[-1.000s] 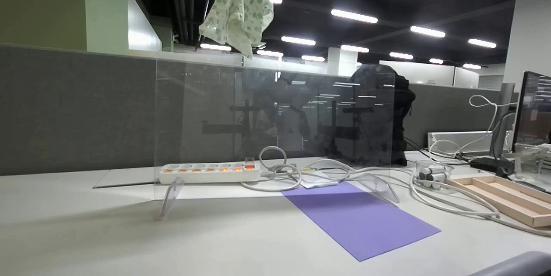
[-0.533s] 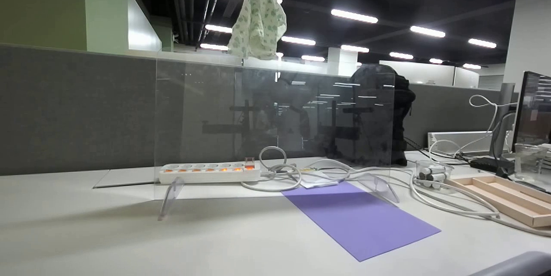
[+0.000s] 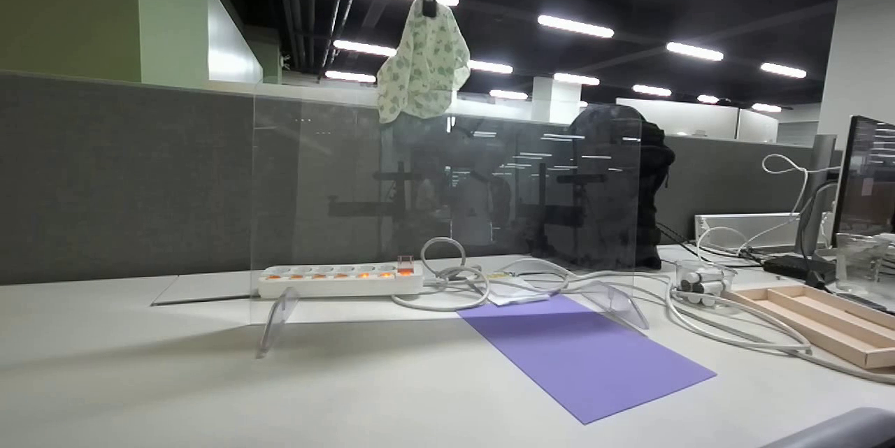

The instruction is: Put the towel on top of the colourless board

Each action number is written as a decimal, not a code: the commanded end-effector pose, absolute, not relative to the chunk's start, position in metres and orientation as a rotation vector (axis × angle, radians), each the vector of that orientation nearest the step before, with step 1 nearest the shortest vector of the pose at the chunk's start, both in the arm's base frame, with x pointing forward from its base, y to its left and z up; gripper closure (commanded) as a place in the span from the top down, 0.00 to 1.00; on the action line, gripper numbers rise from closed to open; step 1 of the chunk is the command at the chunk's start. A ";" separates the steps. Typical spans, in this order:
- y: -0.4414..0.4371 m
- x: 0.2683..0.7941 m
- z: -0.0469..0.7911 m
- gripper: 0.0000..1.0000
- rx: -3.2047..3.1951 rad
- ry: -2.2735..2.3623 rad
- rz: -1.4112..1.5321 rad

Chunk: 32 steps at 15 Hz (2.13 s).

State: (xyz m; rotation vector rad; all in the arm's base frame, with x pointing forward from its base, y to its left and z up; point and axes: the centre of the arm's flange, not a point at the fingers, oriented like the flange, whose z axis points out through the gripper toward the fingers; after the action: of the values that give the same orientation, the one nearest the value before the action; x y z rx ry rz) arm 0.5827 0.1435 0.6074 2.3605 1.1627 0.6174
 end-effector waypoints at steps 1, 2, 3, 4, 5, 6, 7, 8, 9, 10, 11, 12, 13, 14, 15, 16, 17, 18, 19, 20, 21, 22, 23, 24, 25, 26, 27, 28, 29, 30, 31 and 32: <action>0.144 0.581 0.605 0.00 2.387 1.205 0.556; 0.145 0.580 0.603 0.00 2.396 1.222 0.541; 0.146 0.580 0.600 0.00 2.404 1.246 0.524; 0.147 0.579 0.597 0.00 2.411 1.271 0.508; 0.148 0.578 0.593 0.00 2.415 1.293 0.490; 0.148 0.578 0.589 0.00 2.420 1.309 0.470; 0.148 0.578 0.585 0.00 2.425 1.319 0.452; 0.148 0.578 0.582 0.00 2.432 1.328 0.433; 0.148 0.579 0.578 0.00 2.433 1.338 0.416; 0.148 0.579 0.575 0.00 2.439 1.342 0.399; 0.147 0.580 0.571 0.26 2.443 1.352 0.381; 0.147 0.580 0.568 0.28 2.445 1.360 0.362; 0.147 0.581 0.564 0.34 2.448 1.367 0.348; 0.146 0.581 0.561 0.42 2.451 1.371 0.333; 0.146 0.581 0.559 0.48 2.452 1.377 0.321; 0.146 0.581 0.556 0.56 2.452 1.383 0.309; 0.146 0.581 0.554 0.62 2.452 1.391 0.297; 0.146 0.581 0.552 0.68 2.455 1.394 0.288; 0.146 0.582 0.550 0.76 2.458 1.397 0.280; 0.146 0.582 0.549 0.82 2.462 1.400 0.271; 0.145 0.582 0.547 0.88 2.464 1.403 0.263; 0.146 0.581 0.545 0.45 2.462 1.397 0.265; 0.146 0.581 0.544 0.50 2.454 1.398 0.263; 0.146 0.580 0.543 0.49 2.453 1.400 0.264; 0.146 0.580 0.541 0.44 2.454 1.401 0.262; 0.146 0.579 0.540 0.37 2.456 1.401 0.260; 0.146 0.579 0.539 0.27 2.458 1.401 0.258; 0.146 0.579 0.538 0.21 2.459 1.401 0.255; 0.145 0.578 0.537 0.15 2.462 1.402 0.253; 0.145 0.578 0.536 0.08 2.464 1.403 0.250; 0.145 0.577 0.534 0.02 2.466 1.404 0.245; 0.144 0.576 0.532 0.00 2.468 1.406 0.237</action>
State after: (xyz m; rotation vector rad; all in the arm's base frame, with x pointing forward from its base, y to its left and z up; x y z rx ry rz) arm 0.5822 0.1466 0.5345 2.4575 1.4012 0.2487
